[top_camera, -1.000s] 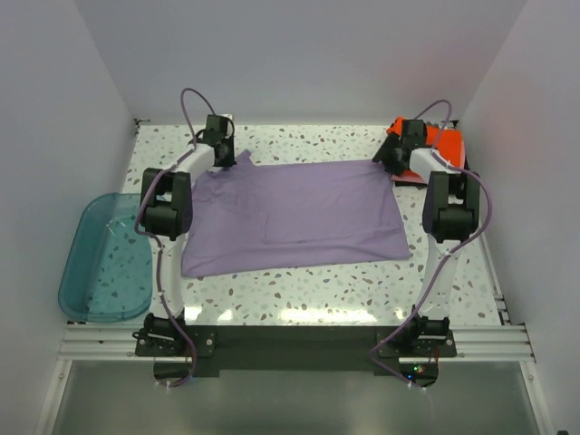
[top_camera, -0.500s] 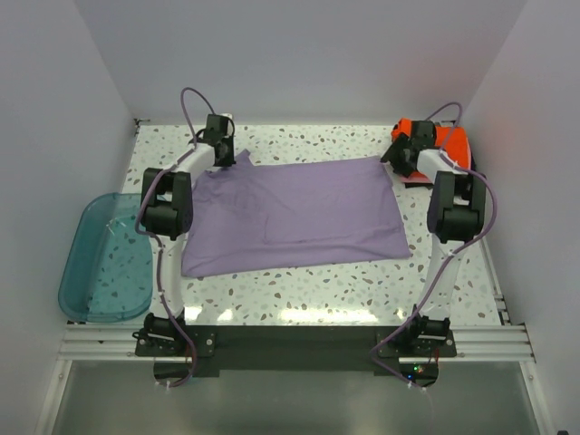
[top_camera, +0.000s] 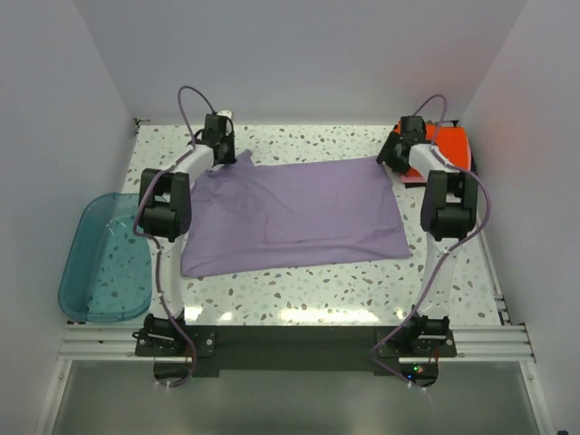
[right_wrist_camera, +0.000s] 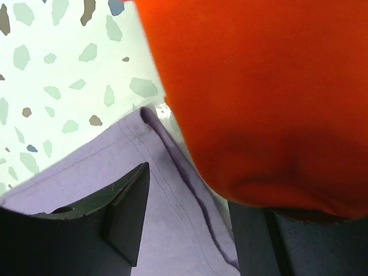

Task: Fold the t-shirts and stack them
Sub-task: Fold the tshirt

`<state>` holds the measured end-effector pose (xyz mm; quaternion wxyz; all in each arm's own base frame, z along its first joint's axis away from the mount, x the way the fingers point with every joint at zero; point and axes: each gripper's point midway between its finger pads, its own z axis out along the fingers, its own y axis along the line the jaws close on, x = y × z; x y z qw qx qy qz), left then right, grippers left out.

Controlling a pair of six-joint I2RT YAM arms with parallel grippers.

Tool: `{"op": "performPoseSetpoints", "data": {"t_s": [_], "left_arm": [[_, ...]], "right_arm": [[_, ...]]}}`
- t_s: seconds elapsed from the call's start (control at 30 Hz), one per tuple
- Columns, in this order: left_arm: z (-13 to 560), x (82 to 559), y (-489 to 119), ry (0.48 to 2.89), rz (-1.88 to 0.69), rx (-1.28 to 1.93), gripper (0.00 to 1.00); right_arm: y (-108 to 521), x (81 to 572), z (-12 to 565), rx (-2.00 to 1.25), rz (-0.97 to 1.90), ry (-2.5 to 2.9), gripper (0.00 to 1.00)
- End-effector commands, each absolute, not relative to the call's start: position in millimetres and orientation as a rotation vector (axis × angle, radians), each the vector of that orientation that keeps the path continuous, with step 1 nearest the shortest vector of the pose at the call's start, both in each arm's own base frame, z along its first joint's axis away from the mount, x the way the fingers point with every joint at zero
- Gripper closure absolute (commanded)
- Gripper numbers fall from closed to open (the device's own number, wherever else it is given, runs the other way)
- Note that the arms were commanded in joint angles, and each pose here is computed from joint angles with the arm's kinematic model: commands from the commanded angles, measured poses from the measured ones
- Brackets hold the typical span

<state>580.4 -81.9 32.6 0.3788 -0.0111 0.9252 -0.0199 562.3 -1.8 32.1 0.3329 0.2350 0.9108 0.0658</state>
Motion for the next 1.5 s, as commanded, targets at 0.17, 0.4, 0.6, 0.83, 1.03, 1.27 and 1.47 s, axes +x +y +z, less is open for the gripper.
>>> {"op": "performPoseSetpoints", "data": {"t_s": [0.17,0.4,0.6,0.83,1.03,1.27,1.47], "left_arm": [[116.4,618.4,-80.8,2.108,-0.056,-0.029,0.62],[79.2,619.4,-90.1,2.196,-0.071,0.048,0.61],[56.0,616.0,-94.1,2.263,-0.078,0.097,0.58],[39.4,605.2,-94.6,2.327,-0.073,0.114,0.62],[37.1,599.2,-95.1,2.337,-0.084,0.107,0.74],[43.8,600.1,-95.6,2.316,-0.092,0.087,0.92],[53.5,602.5,-99.8,2.280,-0.125,0.073,1.00]], "right_arm": [[1.4,575.3,32.8,0.451,-0.083,2.430,0.42],[2.8,583.7,31.7,0.389,-0.145,2.453,0.44],[2.6,588.3,34.2,0.332,-0.214,2.458,0.44],[1.5,589.3,36.1,0.278,-0.272,2.469,0.44],[1.7,592.0,37.0,0.261,-0.273,2.468,0.44],[10.6,598.0,33.3,0.243,-0.234,2.467,0.46],[25.3,604.4,29.0,0.289,-0.113,2.450,0.48]]}}
